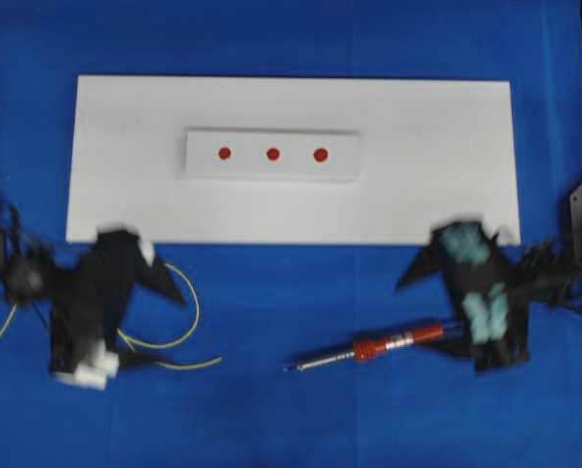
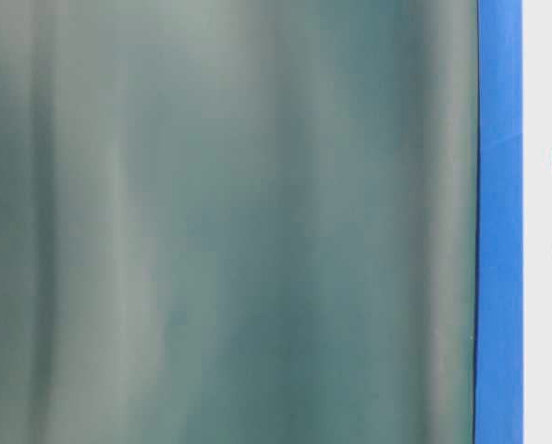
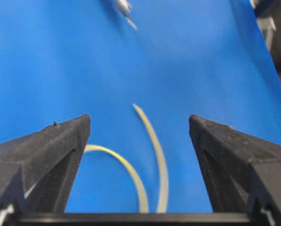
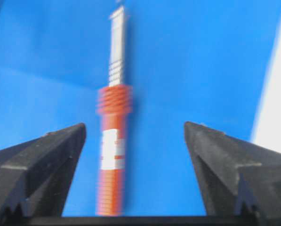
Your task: Touch the tip of the soldering iron to the tip of the solder at the mark.
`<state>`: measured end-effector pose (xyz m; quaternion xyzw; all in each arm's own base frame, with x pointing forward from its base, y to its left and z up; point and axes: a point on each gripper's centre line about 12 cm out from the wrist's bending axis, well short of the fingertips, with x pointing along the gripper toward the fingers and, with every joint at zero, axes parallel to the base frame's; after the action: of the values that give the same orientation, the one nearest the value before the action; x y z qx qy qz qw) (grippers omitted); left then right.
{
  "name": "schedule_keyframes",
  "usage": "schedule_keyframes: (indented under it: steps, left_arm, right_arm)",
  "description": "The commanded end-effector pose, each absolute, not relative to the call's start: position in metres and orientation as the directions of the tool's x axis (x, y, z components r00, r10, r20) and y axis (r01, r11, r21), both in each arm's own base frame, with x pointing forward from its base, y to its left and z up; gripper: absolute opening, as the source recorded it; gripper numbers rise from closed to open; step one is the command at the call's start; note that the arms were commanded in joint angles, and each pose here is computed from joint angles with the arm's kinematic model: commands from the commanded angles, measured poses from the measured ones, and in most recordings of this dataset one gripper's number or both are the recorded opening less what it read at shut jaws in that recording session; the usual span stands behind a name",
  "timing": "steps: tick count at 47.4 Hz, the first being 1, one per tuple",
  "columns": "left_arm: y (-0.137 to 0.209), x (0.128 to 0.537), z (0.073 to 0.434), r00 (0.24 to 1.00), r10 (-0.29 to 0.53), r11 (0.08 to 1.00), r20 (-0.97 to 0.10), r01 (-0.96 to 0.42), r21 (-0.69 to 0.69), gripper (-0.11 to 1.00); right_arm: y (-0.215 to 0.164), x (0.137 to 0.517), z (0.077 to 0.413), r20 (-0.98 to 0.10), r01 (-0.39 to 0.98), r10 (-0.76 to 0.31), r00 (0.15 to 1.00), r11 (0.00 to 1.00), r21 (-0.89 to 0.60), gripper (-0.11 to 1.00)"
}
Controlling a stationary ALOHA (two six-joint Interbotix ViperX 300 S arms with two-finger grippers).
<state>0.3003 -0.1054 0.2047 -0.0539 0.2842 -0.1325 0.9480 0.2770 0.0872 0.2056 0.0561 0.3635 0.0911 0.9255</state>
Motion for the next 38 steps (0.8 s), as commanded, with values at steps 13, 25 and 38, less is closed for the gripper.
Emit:
schedule_keyframes:
  steps: [13,25,38]
  left_arm:
    - [-0.019,0.28,0.244,0.928,-0.063,0.997,-0.368,0.045,-0.057,0.8]
    - [0.017,0.253,0.248,0.961,0.065,0.998,-0.268,-0.064,0.013,0.8]
    - [0.015,0.217,0.222,0.972,0.069,0.997,-0.224,-0.062,0.039,0.78]
  right_arm:
    - [-0.006,0.25,0.266,-0.495,0.086,-0.073,0.866,0.996,0.004,0.76]
    - [-0.037,0.228,0.261,-0.435,0.189,-0.186,0.881,0.981,-0.038,0.75]
    - [-0.028,0.205,0.218,-0.404,0.157,-0.132,0.905,0.987,0.03,0.75]
